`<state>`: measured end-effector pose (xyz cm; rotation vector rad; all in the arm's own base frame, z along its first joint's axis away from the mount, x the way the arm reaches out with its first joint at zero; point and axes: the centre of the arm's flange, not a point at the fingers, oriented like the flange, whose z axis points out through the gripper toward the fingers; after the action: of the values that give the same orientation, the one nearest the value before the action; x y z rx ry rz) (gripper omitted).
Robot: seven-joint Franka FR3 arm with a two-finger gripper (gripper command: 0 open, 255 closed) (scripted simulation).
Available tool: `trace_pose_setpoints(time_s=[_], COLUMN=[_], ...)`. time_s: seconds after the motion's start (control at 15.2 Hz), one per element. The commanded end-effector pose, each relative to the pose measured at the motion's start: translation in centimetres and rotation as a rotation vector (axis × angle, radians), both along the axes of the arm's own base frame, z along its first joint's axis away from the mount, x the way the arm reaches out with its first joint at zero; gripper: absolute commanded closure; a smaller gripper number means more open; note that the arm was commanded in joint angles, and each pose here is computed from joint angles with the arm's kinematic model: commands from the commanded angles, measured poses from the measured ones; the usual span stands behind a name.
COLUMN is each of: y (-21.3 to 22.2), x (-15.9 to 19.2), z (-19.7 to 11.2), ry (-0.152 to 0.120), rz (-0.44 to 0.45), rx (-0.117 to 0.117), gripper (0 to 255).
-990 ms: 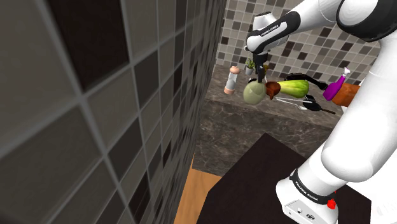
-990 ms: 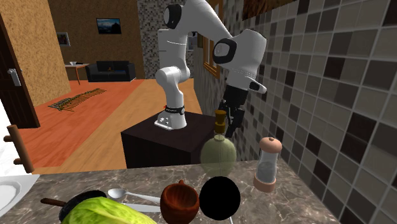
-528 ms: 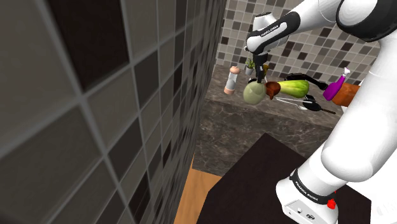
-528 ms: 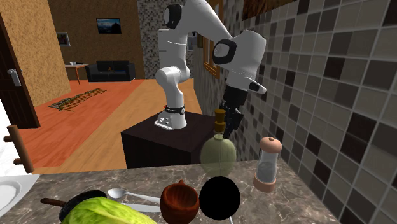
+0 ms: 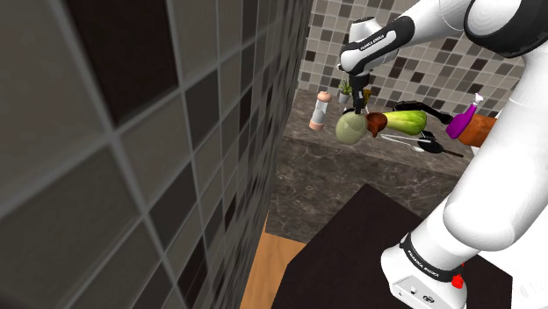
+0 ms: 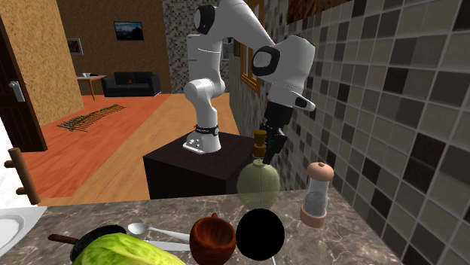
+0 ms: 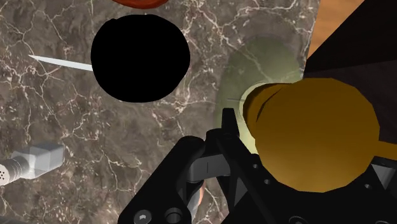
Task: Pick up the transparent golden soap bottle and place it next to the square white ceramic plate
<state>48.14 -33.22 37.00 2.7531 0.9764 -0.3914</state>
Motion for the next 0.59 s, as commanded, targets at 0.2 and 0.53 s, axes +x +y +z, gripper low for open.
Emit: trace_pose_setpoints(time_s=[0.2,0.53], y=[0.0,0.0], x=[0.0,0.0], z=[1.6,4.2], ry=[0.0,0.0], rz=[0.0,0.0], rx=[0.0,0.0], gripper=[255,255])
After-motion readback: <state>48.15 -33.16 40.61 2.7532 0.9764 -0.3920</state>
